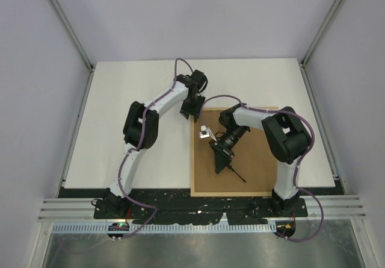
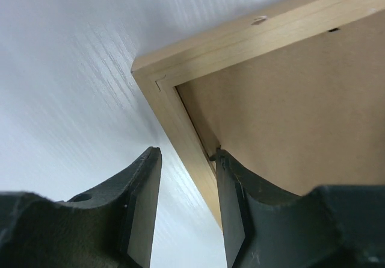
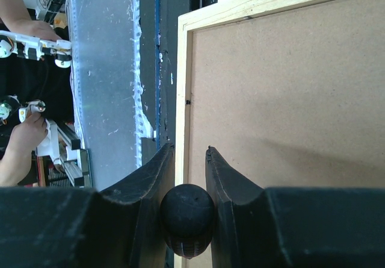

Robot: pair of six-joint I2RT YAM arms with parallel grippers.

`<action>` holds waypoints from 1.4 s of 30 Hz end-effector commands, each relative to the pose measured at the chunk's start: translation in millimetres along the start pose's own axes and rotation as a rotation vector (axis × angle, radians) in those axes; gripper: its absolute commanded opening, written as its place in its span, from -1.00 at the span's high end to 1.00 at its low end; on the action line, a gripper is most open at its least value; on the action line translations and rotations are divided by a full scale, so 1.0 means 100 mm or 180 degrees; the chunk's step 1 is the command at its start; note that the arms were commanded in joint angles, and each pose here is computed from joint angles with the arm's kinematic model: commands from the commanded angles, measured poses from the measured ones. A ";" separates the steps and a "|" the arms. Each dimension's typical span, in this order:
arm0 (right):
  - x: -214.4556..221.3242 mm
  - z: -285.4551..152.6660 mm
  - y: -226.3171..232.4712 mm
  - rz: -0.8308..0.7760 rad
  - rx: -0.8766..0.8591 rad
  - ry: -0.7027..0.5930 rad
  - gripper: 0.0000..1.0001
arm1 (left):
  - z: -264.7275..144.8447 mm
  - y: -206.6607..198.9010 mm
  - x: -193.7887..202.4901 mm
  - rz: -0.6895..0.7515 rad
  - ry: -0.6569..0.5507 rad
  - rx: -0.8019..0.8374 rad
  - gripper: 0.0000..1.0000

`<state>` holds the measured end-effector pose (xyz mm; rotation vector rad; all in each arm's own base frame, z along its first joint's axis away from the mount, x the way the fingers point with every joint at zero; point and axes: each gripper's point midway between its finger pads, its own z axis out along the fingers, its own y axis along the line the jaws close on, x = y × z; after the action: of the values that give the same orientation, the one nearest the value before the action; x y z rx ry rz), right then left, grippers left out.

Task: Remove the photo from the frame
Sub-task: Adjust the photo frame item on the photo frame.

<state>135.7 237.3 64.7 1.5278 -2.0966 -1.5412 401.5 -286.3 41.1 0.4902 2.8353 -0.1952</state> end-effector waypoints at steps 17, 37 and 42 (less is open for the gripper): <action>-0.12 -0.04 0.28 -0.0241 -0.0175 -0.0162 0.85 | 0.05 -0.15 0.10 0.0251 0.0041 -0.0105 0.09; -0.18 -0.04 0.30 -0.0267 -0.0182 -0.0190 0.85 | 0.06 -0.10 0.29 0.0366 0.0185 -0.0192 0.35; -0.40 -0.33 0.17 -0.0264 0.0051 -0.0518 0.85 | 0.05 -0.10 0.29 0.0381 0.0189 -0.0178 0.96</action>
<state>130.3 241.0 80.1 1.5210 -2.0561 -1.6320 395.2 -292.2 30.1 0.5939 2.7933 -0.0916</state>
